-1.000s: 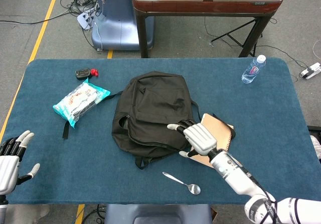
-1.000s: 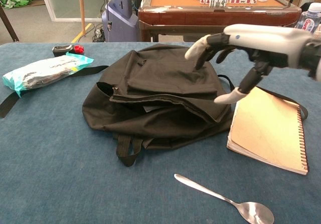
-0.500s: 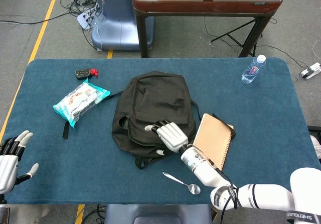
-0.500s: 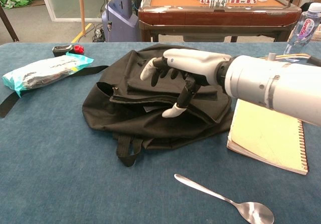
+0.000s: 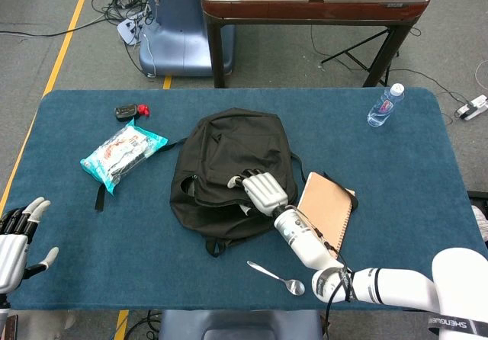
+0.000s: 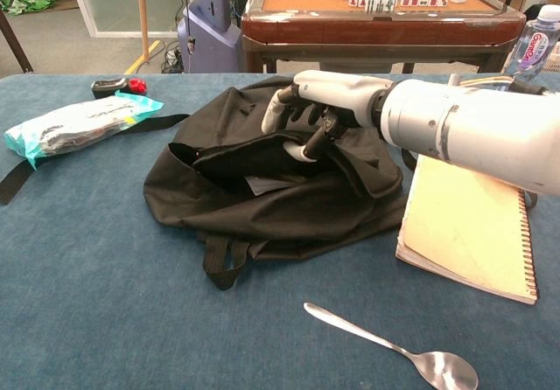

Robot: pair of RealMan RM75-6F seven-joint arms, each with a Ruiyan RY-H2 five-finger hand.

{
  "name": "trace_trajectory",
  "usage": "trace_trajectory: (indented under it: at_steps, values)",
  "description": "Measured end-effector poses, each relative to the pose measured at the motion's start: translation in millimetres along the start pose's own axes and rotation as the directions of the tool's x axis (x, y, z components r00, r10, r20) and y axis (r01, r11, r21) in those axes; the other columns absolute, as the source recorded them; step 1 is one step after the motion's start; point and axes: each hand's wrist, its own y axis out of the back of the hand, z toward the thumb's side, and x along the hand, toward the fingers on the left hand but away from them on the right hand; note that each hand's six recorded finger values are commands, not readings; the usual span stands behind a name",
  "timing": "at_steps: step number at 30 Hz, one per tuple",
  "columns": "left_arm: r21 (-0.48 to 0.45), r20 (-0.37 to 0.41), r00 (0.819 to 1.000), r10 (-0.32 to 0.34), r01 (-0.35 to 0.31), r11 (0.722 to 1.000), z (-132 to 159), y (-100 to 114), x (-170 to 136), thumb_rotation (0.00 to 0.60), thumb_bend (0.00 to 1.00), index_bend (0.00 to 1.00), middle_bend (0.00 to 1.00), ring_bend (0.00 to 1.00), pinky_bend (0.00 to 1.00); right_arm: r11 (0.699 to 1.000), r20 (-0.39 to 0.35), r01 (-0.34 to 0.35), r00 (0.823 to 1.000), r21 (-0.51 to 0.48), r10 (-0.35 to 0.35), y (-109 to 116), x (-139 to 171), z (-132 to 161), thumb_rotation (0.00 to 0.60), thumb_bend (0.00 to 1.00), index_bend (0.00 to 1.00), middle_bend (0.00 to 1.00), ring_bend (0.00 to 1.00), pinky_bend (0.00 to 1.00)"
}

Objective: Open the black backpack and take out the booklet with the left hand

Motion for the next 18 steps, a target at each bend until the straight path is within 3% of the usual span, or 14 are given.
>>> trace_trajectory:
  at_steps: [7, 13, 18]
  values:
    - [0.009, 0.018, 1.0, 0.0, 0.0, 1.0, 4.0, 0.8, 4.5, 0.6, 0.28, 0.11, 0.09, 0.13, 0.1, 0.999, 0.009, 0.019, 1.0, -0.026, -0.018, 6.7, -1.1, -4.8, 0.6, 0.65, 0.55, 0.37, 0.21, 0.2]
    - [-0.003, 0.076, 0.997, 0.01, -0.009, 1.0, 14.7, 3.7, 18.3, 0.6, 0.28, 0.16, 0.09, 0.14, 0.1, 0.995, 0.035, 0.06, 0.998, -0.081, -0.057, 17.8, -4.6, -16.0, 0.6, 0.66, 0.61, 0.39, 0.23, 0.21]
    - [-0.045, 0.169, 0.985, 0.042, -0.035, 0.998, 32.9, 11.3, 37.7, 0.6, 0.28, 0.21, 0.14, 0.19, 0.1, 0.985, 0.073, 0.124, 0.991, -0.12, -0.115, 37.4, -8.6, -29.2, 0.6, 0.66, 0.61, 0.39, 0.23, 0.21]
